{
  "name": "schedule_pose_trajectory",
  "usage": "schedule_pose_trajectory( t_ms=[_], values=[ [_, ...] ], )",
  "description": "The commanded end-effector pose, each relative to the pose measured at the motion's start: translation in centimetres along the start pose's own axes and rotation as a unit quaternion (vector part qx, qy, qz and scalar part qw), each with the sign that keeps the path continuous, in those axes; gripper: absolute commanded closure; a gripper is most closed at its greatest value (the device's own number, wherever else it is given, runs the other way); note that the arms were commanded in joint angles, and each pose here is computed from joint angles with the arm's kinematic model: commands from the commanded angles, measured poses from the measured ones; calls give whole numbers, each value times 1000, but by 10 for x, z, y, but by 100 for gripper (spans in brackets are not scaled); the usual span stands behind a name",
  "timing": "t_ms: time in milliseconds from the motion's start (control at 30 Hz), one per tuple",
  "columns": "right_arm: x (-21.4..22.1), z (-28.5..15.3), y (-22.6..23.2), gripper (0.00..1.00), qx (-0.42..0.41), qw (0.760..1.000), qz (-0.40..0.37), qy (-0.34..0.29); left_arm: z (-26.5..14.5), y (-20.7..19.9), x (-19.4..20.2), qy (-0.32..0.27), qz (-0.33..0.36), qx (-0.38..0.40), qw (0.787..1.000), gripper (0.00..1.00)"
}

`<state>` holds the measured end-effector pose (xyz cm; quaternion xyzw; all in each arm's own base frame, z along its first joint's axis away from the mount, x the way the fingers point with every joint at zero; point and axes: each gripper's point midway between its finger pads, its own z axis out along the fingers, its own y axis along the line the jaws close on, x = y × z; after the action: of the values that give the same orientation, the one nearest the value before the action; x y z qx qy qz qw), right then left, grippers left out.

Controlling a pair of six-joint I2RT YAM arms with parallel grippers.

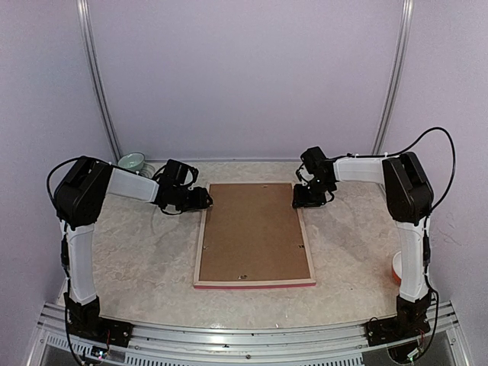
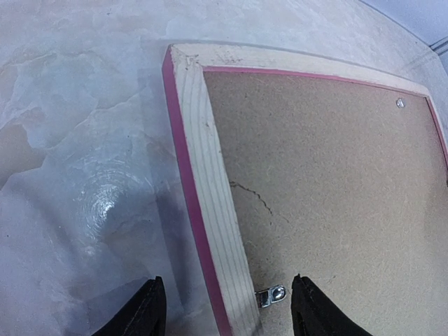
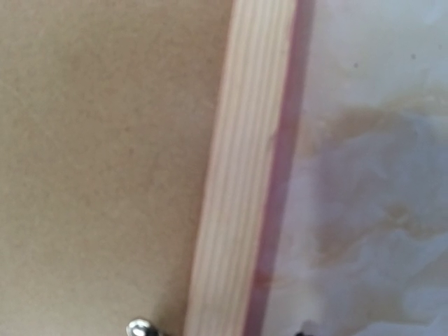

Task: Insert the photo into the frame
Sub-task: Press the fastener onto the backboard.

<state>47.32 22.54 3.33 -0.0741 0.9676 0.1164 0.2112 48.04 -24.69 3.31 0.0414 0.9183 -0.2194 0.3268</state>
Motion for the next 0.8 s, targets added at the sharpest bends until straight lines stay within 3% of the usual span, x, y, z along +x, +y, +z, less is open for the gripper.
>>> schedule_pose_trajectory(
  t_ms=[0,567,633,767],
  values=[
    [14,12,-15,59,25,999,6,30,3,3,3,2,-2,4,1000,39],
    [7,9,-8,67,10,1000,6,27,4,4,4,3,-3,5,1000,39],
    [6,8,-7,65,8,1000,4,30,4,4,4,3,-3,5,1000,39],
    [2,0,-3,47,5,999,-13,43,4,3,4,3,-2,6,1000,39]
  ],
)
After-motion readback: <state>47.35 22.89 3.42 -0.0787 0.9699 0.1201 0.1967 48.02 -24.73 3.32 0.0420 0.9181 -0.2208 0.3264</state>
